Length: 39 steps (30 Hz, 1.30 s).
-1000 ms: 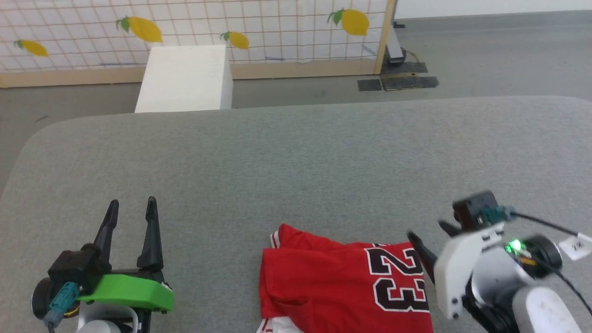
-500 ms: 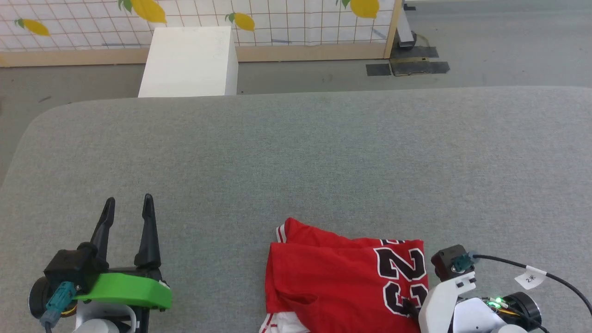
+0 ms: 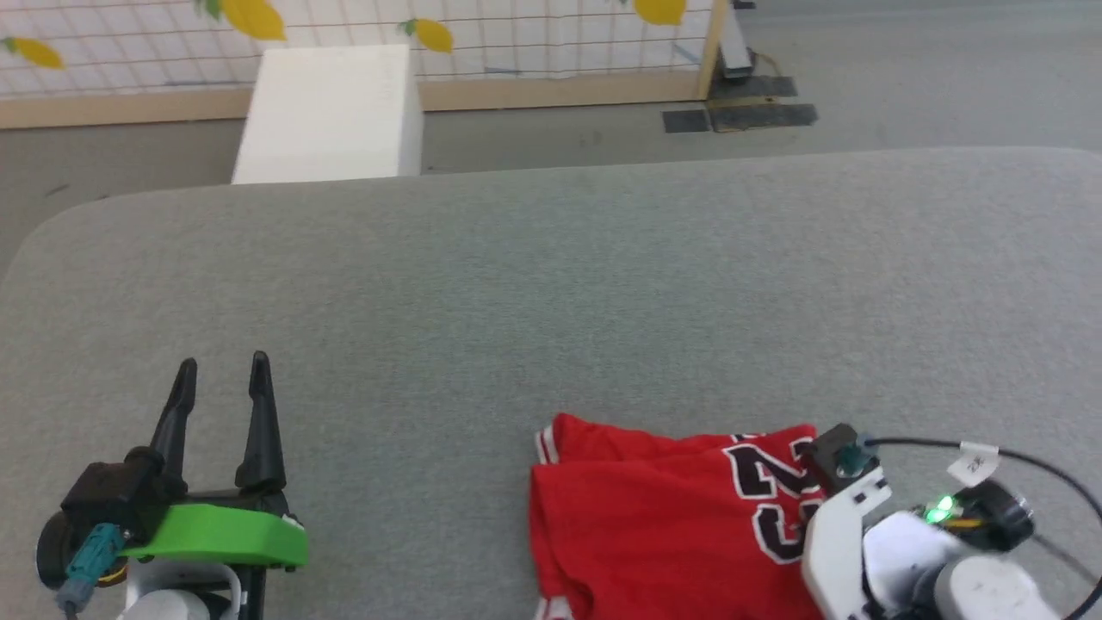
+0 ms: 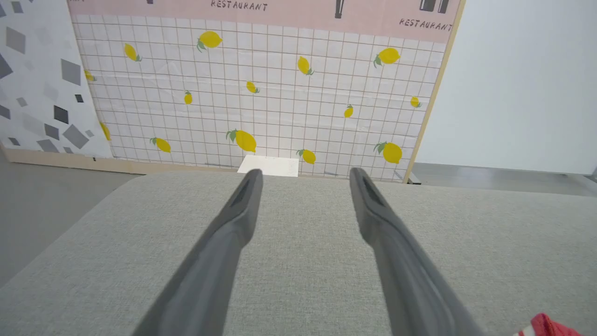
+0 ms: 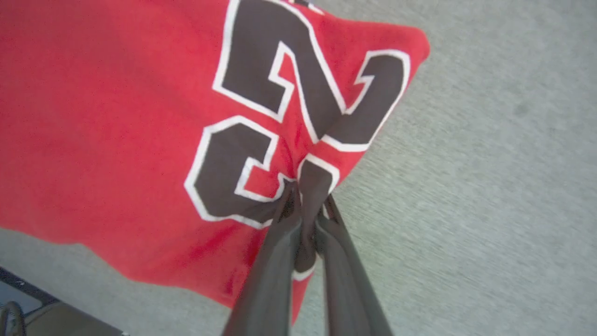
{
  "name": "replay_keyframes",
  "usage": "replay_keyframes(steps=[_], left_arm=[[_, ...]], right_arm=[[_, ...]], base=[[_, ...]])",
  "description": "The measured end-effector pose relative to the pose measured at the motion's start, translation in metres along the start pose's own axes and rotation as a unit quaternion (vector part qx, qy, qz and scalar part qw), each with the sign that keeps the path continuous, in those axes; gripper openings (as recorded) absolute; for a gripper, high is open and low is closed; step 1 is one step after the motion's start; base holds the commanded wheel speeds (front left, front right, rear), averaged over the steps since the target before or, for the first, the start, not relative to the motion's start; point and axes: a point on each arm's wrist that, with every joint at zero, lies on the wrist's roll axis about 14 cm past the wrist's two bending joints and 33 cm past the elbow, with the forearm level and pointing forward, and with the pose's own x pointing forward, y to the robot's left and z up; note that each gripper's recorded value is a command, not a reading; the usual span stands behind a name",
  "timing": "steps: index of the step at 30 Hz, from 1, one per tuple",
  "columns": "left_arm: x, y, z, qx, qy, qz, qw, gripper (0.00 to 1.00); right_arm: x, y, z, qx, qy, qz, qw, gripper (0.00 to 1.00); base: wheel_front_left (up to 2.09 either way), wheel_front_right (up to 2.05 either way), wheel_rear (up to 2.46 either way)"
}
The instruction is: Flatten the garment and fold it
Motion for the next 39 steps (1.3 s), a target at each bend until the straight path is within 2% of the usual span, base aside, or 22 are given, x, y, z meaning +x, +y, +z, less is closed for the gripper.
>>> replay_keyframes(steps=[3,8,16,22,26,32,39], left_arm=[[0.01,-0.009,0.0,-0.004,-0.004,-0.014,1.0,1.0],[0.032,-0.032,-0.007,-0.013,-0.004,-0.048,0.999,1.0],[0.071,-0.085,-0.031,-0.026,0.01,-0.126,0.992,1.0],[0.094,-0.103,-0.054,-0.022,0.029,-0.16,0.986,1.0],[0.109,-0.11,-0.067,-0.016,0.035,-0.177,0.984,1.0],[0.121,-0.098,-0.099,-0.008,0.066,-0.171,0.983,1.0],[0.125,-0.081,-0.132,0.0,0.098,-0.157,0.983,1.0]], right_arm=[[-0.012,-0.027,0.004,-0.03,0.003,-0.029,0.999,0.0],[-0.034,-0.078,0.007,-0.034,-0.004,-0.088,0.996,0.0],[-0.068,-0.163,-0.023,0.023,0.007,-0.196,0.98,0.0],[-0.082,-0.214,-0.047,0.062,0.023,-0.263,0.962,0.0],[-0.09,-0.248,-0.066,0.088,0.039,-0.309,0.946,0.0],[-0.095,-0.29,-0.09,0.122,0.071,-0.371,0.918,0.0],[-0.112,-0.333,-0.107,0.161,0.08,-0.446,0.877,0.0]], base=[[0.0,0.0,0.0],[0.0,0.0,0.0],[0.0,0.0,0.0],[0.0,0.0,0.0],[0.0,0.0,0.0],[0.0,0.0,0.0],[0.0,0.0,0.0]])
